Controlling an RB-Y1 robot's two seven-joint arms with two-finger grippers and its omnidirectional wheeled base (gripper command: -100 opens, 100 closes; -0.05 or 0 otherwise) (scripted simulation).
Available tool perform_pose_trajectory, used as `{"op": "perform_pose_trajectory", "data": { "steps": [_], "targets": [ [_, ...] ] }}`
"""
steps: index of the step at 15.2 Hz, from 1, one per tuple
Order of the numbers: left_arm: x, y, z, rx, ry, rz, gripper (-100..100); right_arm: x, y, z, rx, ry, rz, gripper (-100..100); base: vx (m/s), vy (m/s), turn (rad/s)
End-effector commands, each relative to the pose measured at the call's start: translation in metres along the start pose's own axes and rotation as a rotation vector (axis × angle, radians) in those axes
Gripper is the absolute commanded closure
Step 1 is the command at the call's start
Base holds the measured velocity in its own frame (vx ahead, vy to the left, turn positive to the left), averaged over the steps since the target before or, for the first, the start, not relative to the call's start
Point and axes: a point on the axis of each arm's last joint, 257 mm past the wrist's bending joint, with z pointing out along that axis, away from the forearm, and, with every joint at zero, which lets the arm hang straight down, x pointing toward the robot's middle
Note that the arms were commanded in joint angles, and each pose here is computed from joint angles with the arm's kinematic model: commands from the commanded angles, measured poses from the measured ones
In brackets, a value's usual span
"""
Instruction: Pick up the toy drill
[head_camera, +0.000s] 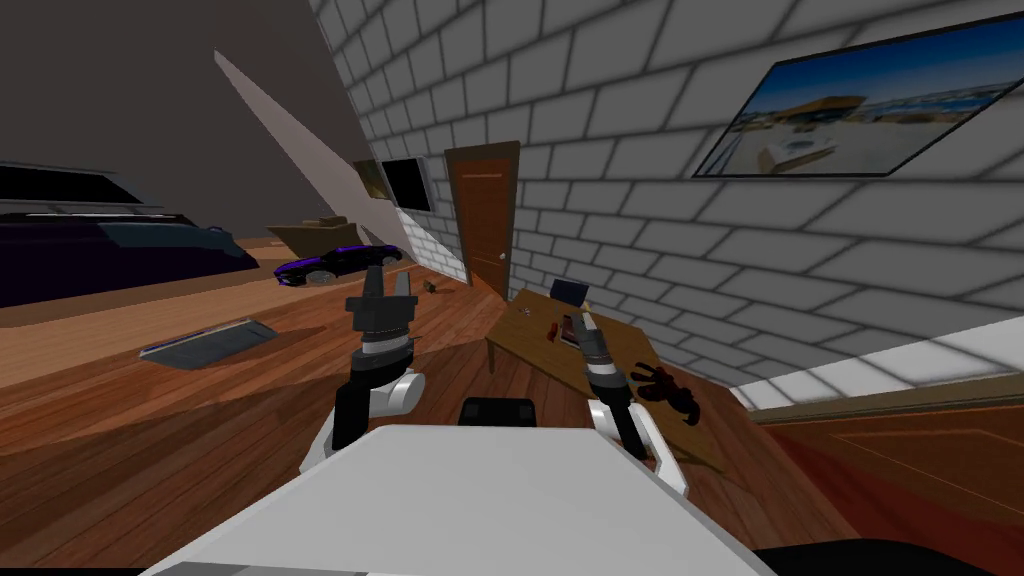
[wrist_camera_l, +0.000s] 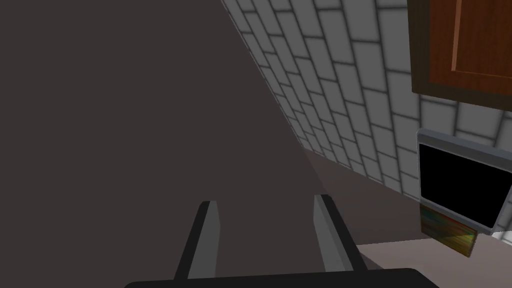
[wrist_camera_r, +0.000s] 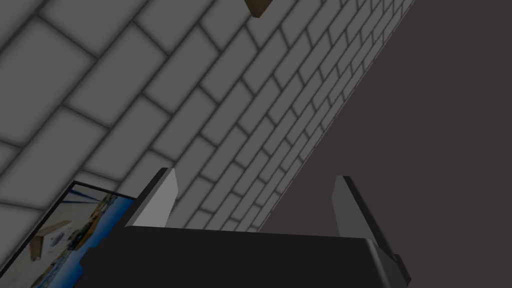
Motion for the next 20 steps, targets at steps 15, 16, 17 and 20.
{"op": "perform_pose_trajectory", "data": {
  "steps": [15, 16, 17, 20],
  "targets": [
    [0.000, 0.000, 0.000, 0.000, 0.000, 0.000, 0, 0.050, -0.077, -0.041, 0.083, 0.223, -0.505, -100, -0.068, -0.084, 0.256],
    [0.000, 0.000, 0.000, 0.000, 0.000, 0.000, 0, 0.050, -0.077, -0.041, 0.083, 0.223, -0.505, -100, -0.055, -0.074, 0.070],
    [0.000, 0.000, 0.000, 0.000, 0.000, 0.000, 0, 0.059, -0.092, -0.051, 0.094, 0.269, -0.572, -100, -0.070, -0.083, 0.230],
    [0.000, 0.000, 0.000, 0.000, 0.000, 0.000, 0, 0.067, -0.108, -0.062, 0.101, 0.319, -0.653, -100, -0.063, -0.078, 0.274]
  ]
}}
